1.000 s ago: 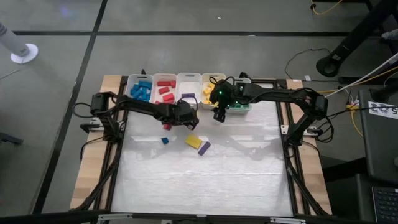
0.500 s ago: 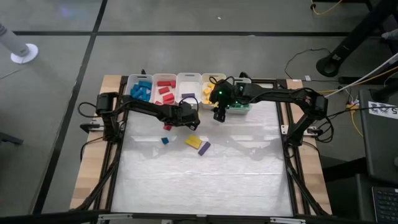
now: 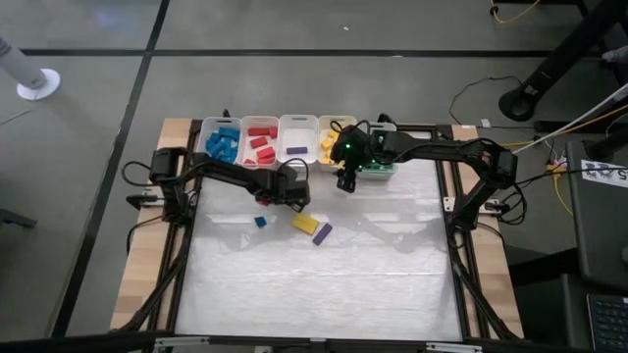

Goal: Sort blocks
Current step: Put the green block into the right white bin

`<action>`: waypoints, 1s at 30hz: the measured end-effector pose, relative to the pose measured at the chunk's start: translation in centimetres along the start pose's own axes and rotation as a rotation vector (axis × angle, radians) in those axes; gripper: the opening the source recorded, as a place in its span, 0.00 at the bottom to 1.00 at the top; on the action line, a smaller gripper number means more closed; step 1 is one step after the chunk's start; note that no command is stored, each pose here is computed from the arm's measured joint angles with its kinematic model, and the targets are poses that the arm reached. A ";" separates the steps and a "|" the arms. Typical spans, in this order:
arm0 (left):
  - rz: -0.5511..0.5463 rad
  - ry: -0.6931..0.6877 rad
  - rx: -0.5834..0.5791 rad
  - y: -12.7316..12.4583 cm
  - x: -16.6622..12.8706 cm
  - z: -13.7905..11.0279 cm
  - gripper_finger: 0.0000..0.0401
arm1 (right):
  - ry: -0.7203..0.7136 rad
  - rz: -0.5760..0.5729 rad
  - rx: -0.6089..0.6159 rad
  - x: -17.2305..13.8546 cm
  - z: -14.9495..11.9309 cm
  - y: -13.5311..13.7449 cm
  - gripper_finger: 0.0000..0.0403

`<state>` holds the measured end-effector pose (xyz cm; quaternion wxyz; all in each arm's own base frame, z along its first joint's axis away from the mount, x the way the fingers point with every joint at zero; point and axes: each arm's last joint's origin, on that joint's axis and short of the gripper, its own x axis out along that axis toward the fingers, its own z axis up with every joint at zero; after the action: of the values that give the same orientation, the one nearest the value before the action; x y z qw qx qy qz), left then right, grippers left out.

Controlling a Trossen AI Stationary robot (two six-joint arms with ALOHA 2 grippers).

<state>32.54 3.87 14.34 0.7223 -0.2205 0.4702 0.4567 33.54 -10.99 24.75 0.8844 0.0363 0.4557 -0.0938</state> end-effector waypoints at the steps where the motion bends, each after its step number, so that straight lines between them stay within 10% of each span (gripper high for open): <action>1: 0.001 0.008 0.007 0.0 -0.1 -0.1 0.40 | 0.000 0.000 0.000 0.0 0.0 0.0 0.50; 13: -0.013 0.110 0.011 0.1 -3.3 -2.4 0.36 | 0.000 0.000 0.000 0.0 0.0 0.0 0.50; 30: 0.053 0.006 -0.320 0.3 -3.2 -2.1 0.36 | -0.004 0.000 -0.001 0.0 0.0 0.0 0.50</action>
<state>30.81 0.98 16.17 0.6641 -0.3215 0.3995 0.5441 33.58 -10.99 24.78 0.8854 0.0358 0.4538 -0.0939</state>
